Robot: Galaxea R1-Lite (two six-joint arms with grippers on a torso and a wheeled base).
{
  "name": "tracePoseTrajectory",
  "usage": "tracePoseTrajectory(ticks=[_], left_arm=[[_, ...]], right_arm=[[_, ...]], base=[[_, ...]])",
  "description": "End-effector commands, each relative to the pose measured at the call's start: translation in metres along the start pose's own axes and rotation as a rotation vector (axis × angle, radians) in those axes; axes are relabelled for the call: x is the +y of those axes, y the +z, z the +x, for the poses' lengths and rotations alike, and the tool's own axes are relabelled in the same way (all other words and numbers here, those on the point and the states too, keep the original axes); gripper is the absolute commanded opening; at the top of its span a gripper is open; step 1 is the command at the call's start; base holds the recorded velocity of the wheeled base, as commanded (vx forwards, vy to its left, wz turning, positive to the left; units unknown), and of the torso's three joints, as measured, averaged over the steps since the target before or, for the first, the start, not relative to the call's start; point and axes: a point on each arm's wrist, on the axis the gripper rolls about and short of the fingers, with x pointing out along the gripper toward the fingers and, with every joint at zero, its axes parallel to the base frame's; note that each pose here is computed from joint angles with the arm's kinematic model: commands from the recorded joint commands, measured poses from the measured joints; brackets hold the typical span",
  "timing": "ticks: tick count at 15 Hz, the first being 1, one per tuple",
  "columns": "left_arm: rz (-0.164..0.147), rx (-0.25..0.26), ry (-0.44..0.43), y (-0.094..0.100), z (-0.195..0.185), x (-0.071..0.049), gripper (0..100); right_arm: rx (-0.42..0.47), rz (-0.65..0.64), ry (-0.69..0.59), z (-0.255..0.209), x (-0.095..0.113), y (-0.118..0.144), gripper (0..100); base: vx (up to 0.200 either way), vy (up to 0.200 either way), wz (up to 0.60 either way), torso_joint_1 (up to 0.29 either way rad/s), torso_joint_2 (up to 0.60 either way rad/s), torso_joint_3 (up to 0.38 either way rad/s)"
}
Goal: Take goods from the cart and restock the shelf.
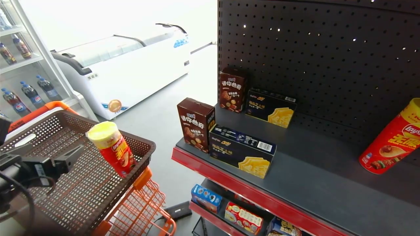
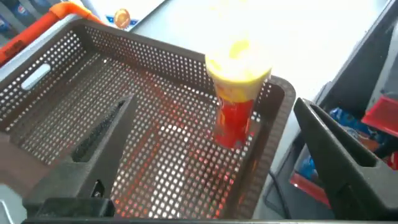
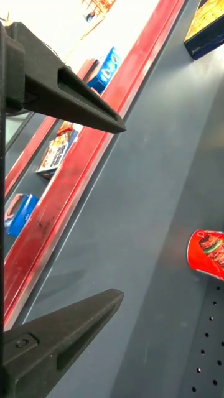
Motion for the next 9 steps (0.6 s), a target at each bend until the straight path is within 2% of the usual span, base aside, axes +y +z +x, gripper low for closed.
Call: tracePoseTrajectory(ticks=[1, 3, 4, 5, 6, 8, 9], left_arm=[[0.019, 0.107, -0.011, -0.049, 0.053, -0.006, 100], [0.037, 0.048, -0.015, -0.071, 0.080, -0.010, 100], [0.037, 0.007, -0.031, -0.077, 0.093, -0.017, 100], [0.039, -0.001, -0.037, -0.081, 0.099, -0.019, 100], [0.042, 0.012, -0.044, -0.093, 0.110, -0.023, 100], [0.040, 0.025, -0.040, -0.101, 0.126, -0.024, 100], [0.037, 0.011, -0.035, -0.101, 0.135, -0.024, 100]], right_arm=[[0.000, 0.000, 0.001, 0.000, 0.000, 0.000, 100], [0.000, 0.000, 0.001, 0.000, 0.000, 0.000, 100], [0.000, 0.000, 0.001, 0.000, 0.000, 0.000, 100], [0.000, 0.000, 0.001, 0.000, 0.000, 0.000, 100], [0.000, 0.000, 0.001, 0.000, 0.000, 0.000, 100], [0.000, 0.000, 0.001, 0.000, 0.000, 0.000, 100], [0.000, 0.000, 0.001, 0.000, 0.000, 0.000, 100]], base=[[0.000, 0.000, 0.00, 0.000, 0.00, 0.000], [0.000, 0.000, 0.00, 0.000, 0.00, 0.000], [0.000, 0.000, 0.00, 0.000, 0.00, 0.000], [0.000, 0.000, 0.00, 0.000, 0.00, 0.000], [0.000, 0.000, 0.00, 0.000, 0.00, 0.000], [0.000, 0.000, 0.00, 0.000, 0.00, 0.000], [0.000, 0.000, 0.00, 0.000, 0.00, 0.000]])
